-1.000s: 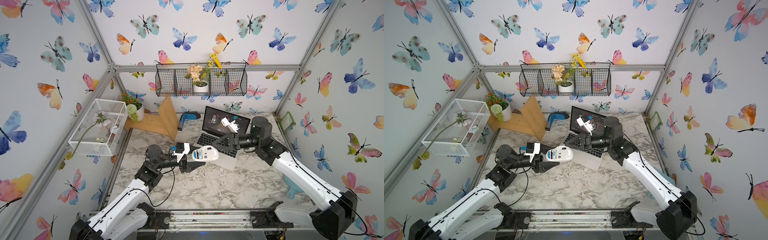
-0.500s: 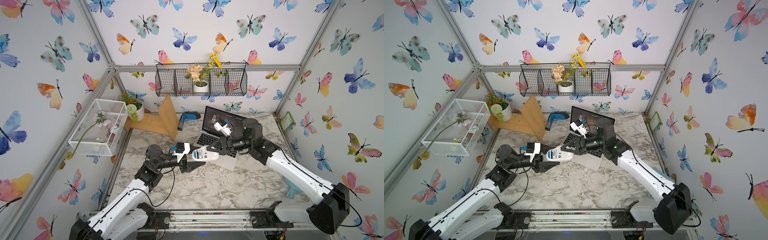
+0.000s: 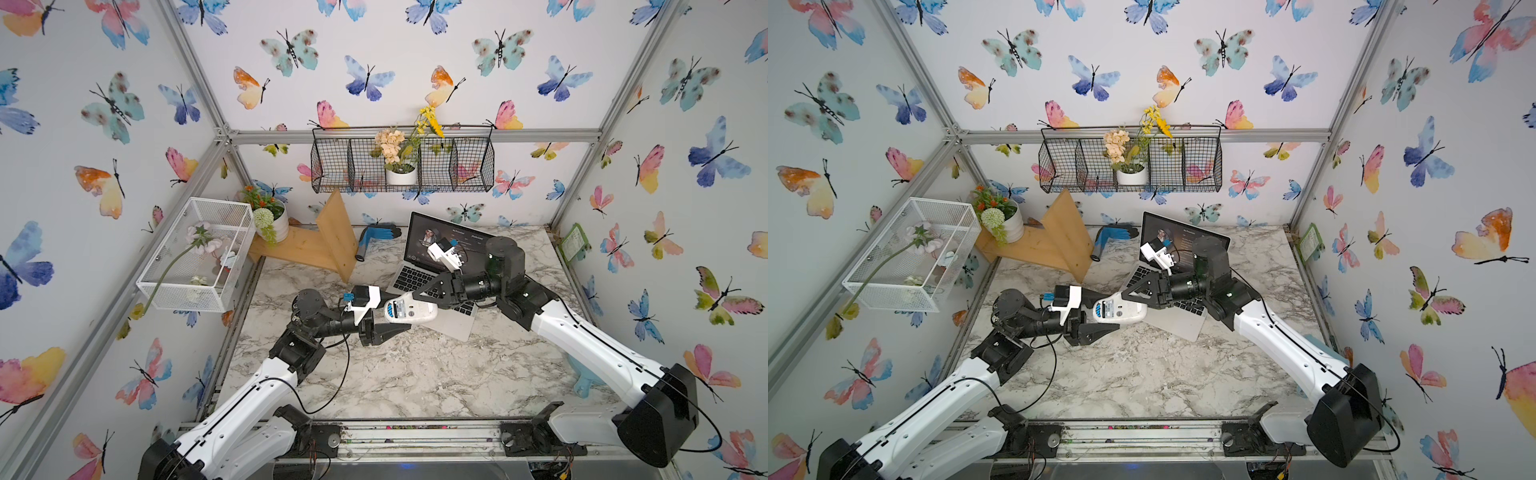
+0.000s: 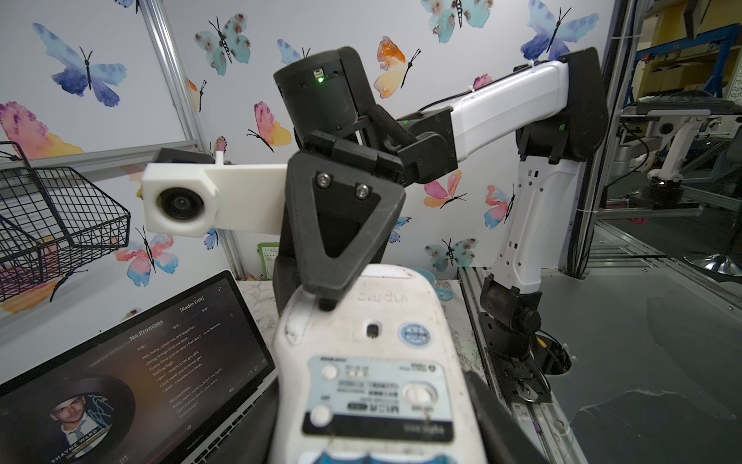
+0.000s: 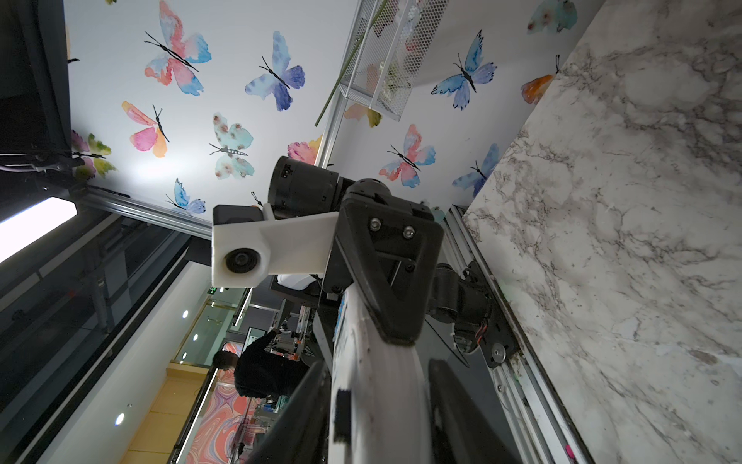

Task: Remove the wireless mouse receiver from the laptop
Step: Adjust the USB plug on the mouse.

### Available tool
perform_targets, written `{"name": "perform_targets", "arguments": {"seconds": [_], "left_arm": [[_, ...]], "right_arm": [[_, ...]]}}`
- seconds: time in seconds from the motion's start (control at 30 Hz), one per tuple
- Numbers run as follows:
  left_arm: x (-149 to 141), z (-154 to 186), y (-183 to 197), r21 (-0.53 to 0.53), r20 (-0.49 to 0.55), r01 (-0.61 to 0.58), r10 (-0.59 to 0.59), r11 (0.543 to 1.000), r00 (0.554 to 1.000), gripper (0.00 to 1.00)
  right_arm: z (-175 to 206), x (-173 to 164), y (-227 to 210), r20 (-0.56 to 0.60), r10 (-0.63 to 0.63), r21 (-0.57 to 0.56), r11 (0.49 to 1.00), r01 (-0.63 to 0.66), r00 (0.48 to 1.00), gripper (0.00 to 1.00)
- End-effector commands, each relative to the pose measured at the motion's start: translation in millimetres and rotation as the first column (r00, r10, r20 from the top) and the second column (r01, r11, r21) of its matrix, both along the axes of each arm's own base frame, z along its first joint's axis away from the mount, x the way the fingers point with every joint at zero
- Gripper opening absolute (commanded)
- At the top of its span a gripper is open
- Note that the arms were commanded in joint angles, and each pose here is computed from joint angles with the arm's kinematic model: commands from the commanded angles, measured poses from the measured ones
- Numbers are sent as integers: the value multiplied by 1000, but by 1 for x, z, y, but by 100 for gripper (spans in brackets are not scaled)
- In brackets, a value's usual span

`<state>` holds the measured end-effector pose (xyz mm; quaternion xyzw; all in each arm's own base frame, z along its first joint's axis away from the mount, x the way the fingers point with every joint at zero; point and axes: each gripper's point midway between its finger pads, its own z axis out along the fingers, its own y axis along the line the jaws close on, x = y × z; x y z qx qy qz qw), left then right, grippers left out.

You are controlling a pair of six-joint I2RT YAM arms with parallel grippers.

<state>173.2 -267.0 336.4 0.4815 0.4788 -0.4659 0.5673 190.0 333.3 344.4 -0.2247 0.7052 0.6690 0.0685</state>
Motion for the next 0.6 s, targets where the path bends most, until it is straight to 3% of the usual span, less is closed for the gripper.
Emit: {"name": "perform_targets", "arguments": {"seconds": [0.0, 0.3, 0.33, 0.47, 0.53, 0.57], "left_arm": [[-2, 6, 4, -15, 32, -13, 14, 1000, 999, 0], [-2, 6, 3, -15, 38, -12, 13, 1000, 999, 0], [-2, 5, 3, -15, 38, -12, 13, 1000, 999, 0], [-2, 5, 3, -15, 35, -11, 12, 1000, 999, 0], [-2, 5, 3, -14, 34, -9, 10, 1000, 999, 0], [-2, 5, 3, -15, 36, -10, 11, 1000, 999, 0]], "right_arm": [[-3, 2, 2, 6, -6, -2, 1000, 6, 1000, 38], [-5, 5, 3, 10, -11, -5, 1000, 11, 1000, 16], [-4, 5, 4, 14, -11, -4, 1000, 11, 1000, 19], [5, 5, 3, 34, -14, 14, 1000, 14, 999, 49], [8, 5, 4, 42, -17, 23, 1000, 16, 999, 52], [9, 5, 4, 42, -15, 23, 1000, 14, 999, 49]]}}
